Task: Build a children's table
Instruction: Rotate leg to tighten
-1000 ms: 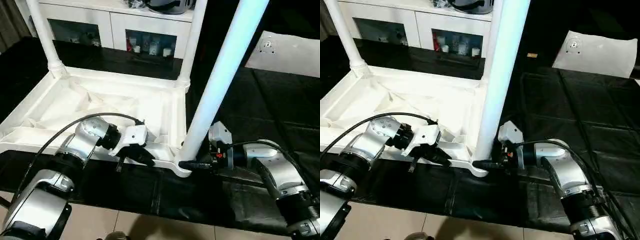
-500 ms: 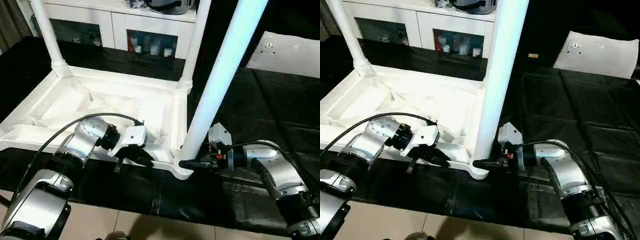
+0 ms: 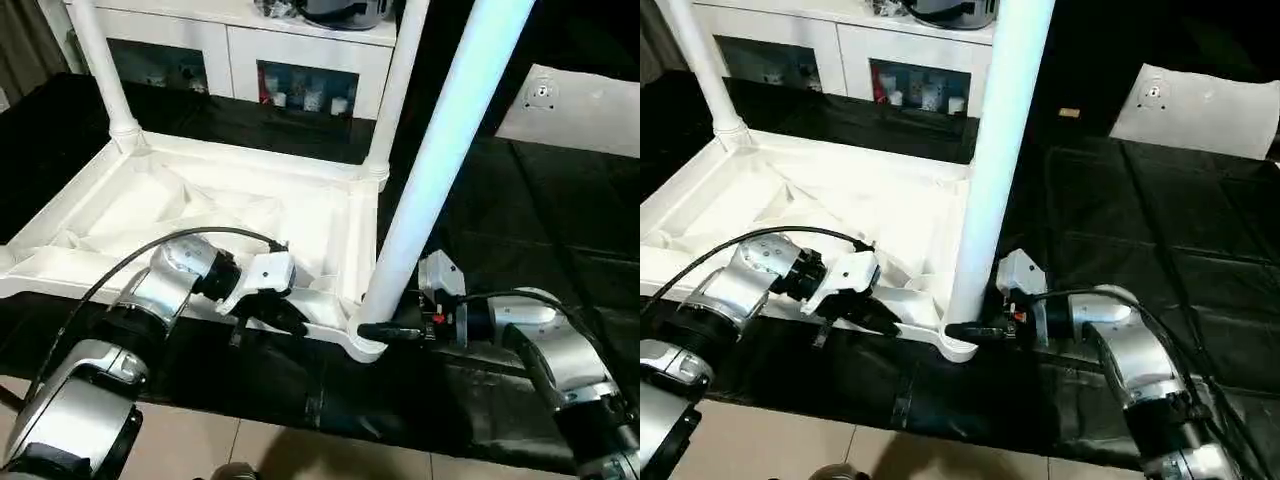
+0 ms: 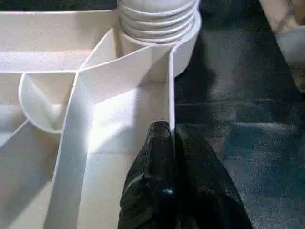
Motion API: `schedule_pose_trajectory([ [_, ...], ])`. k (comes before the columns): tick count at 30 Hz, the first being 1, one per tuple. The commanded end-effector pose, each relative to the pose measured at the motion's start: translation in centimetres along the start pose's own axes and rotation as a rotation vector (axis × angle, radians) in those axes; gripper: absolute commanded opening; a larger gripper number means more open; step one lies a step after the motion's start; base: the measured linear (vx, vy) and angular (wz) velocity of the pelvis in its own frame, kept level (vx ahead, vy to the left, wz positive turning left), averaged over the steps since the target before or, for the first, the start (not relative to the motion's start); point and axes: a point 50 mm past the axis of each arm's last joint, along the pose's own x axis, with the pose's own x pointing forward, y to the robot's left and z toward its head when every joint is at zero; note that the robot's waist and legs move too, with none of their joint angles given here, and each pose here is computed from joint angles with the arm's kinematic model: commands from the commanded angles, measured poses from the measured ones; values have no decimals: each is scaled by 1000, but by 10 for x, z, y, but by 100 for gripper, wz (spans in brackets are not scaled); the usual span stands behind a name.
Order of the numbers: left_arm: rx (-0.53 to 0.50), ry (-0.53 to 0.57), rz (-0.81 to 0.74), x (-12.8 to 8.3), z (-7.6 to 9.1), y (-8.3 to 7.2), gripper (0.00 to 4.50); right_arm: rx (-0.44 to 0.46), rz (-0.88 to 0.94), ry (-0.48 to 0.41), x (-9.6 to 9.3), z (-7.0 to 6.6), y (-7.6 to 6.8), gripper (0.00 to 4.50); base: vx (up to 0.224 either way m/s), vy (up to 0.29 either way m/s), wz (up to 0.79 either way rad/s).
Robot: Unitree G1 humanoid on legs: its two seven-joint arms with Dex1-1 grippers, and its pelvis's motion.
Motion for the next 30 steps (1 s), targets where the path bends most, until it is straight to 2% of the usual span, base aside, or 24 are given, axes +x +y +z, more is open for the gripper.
schedule_pose_trajectory([
  [1,-52,-27,163,12,5,10,0,59,43,4,21,-9,16,199,0,0,0],
  [2,-69,-51,184,14,8,11,0,66,22,-5,24,-9,16,199,0,0,0],
  [4,-125,-129,263,31,24,17,0,154,-113,-34,41,-13,15,198,-26,4,-1],
  [8,-170,-168,341,47,40,22,0,277,-272,-80,61,-11,9,198,0,0,0],
  [9,-210,-182,417,55,49,27,0,334,-375,-98,73,-6,5,198,0,0,0],
  [11,-225,-185,452,59,54,29,0,353,-421,-101,79,-4,3,198,0,0,0],
  [12,-237,-186,505,64,61,32,0,385,-497,-104,88,1,-1,198,0,0,0],
  [13,-238,-186,508,64,62,32,0,387,-503,-104,88,1,-2,198,0,0,0],
  [14,-252,-193,558,67,70,34,0,414,-550,-116,98,8,-3,198,0,0,0],
  [17,-246,-185,595,67,75,36,0,447,-574,-160,108,18,-1,198,0,0,0],
  [19,-229,-177,593,68,76,35,0,472,-574,-194,110,23,0,198,25,-10,1],
  [20,-226,-169,582,68,74,34,0,457,-582,-197,110,23,0,233,51,-21,1],
  [21,-220,-158,566,68,71,32,0,438,-598,-195,108,23,-1,233,53,-23,1],
  [22,-218,-156,553,67,68,31,0,434,-611,-203,105,23,-2,268,0,0,0],
  [24,-208,-146,529,64,63,29,0,437,-613,-228,99,23,-4,271,0,0,0],
  [26,-192,-130,506,58,56,27,0,402,-629,-247,90,23,-8,281,0,0,0],
  [28,-168,-117,482,54,50,25,0,374,-630,-258,81,23,-10,311,0,0,0],
  [30,-149,-110,454,48,45,23,0,344,-616,-269,71,23,-12,322,0,0,0],
])
